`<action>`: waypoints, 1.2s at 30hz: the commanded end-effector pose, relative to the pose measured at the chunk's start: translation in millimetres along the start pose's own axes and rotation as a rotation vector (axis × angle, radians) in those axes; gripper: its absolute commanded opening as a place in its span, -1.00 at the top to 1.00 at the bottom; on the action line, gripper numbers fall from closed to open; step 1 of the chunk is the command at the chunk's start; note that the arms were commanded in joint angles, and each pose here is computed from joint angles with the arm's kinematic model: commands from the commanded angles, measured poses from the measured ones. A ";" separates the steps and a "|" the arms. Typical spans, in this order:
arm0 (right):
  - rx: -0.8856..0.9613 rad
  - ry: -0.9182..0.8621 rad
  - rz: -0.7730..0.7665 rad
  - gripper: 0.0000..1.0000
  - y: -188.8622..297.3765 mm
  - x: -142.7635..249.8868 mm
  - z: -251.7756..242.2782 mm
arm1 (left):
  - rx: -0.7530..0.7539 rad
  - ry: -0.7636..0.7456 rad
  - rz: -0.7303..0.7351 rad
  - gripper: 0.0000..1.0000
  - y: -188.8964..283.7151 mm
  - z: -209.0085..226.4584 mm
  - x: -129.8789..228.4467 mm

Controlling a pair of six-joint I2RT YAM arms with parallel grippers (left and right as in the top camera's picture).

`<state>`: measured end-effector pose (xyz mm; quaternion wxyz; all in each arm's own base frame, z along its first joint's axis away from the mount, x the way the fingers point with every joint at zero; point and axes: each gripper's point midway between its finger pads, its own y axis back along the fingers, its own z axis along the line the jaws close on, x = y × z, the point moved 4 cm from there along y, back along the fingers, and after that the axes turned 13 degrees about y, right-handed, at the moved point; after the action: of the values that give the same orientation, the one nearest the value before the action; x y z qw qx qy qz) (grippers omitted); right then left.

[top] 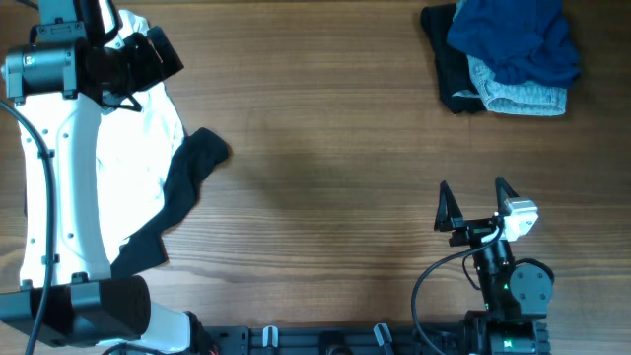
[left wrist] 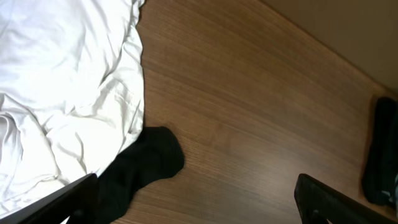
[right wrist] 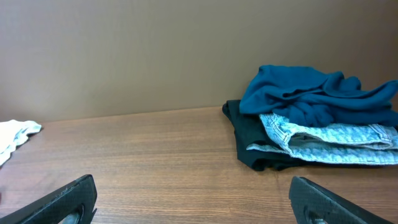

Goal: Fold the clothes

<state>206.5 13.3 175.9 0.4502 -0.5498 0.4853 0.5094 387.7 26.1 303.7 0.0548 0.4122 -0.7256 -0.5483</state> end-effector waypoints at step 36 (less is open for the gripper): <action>-0.013 0.023 -0.014 -0.99 0.7 -2.0 2.1 | 0.362 -0.377 -0.357 -1.00 77.0 -48.6 50.6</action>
<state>206.5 13.3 175.8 0.4484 -0.5515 0.4869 0.5077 368.3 -42.0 372.5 -0.2086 0.4265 -0.7381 -0.4793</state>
